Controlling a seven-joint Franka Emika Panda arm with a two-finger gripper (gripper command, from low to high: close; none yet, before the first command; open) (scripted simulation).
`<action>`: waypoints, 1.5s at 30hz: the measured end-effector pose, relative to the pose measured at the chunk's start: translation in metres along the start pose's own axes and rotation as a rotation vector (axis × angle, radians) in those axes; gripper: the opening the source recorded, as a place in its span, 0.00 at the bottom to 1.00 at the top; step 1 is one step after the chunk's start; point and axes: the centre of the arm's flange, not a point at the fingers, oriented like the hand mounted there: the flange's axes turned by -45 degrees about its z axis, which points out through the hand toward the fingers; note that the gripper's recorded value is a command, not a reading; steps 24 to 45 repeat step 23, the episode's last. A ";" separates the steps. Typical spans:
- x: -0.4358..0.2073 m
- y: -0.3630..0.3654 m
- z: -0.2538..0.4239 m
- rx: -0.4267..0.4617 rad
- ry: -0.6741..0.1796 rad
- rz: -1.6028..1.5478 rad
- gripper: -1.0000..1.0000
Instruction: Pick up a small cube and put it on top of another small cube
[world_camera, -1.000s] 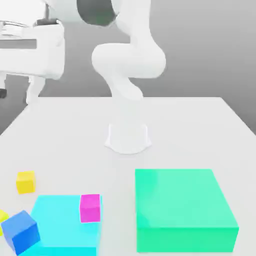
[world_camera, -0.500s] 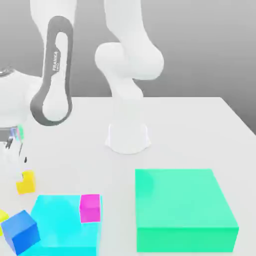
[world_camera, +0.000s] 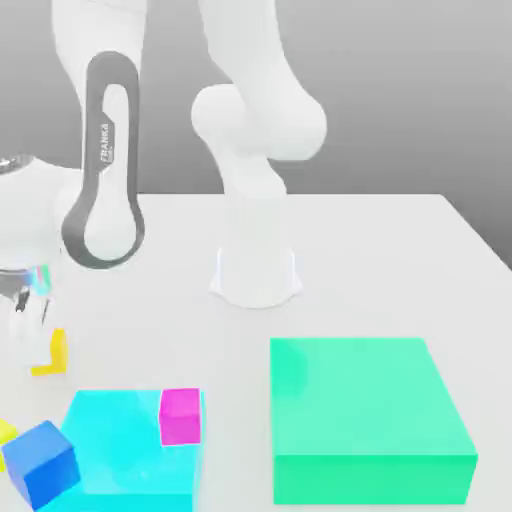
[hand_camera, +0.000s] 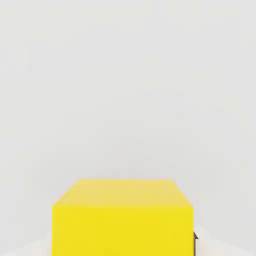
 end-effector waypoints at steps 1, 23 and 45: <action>0.002 -0.009 -0.008 0.000 0.000 -0.009 0.00; -0.033 -0.259 -0.075 0.002 -0.002 -0.236 1.00; -0.033 -0.259 -0.075 0.002 -0.002 -0.236 1.00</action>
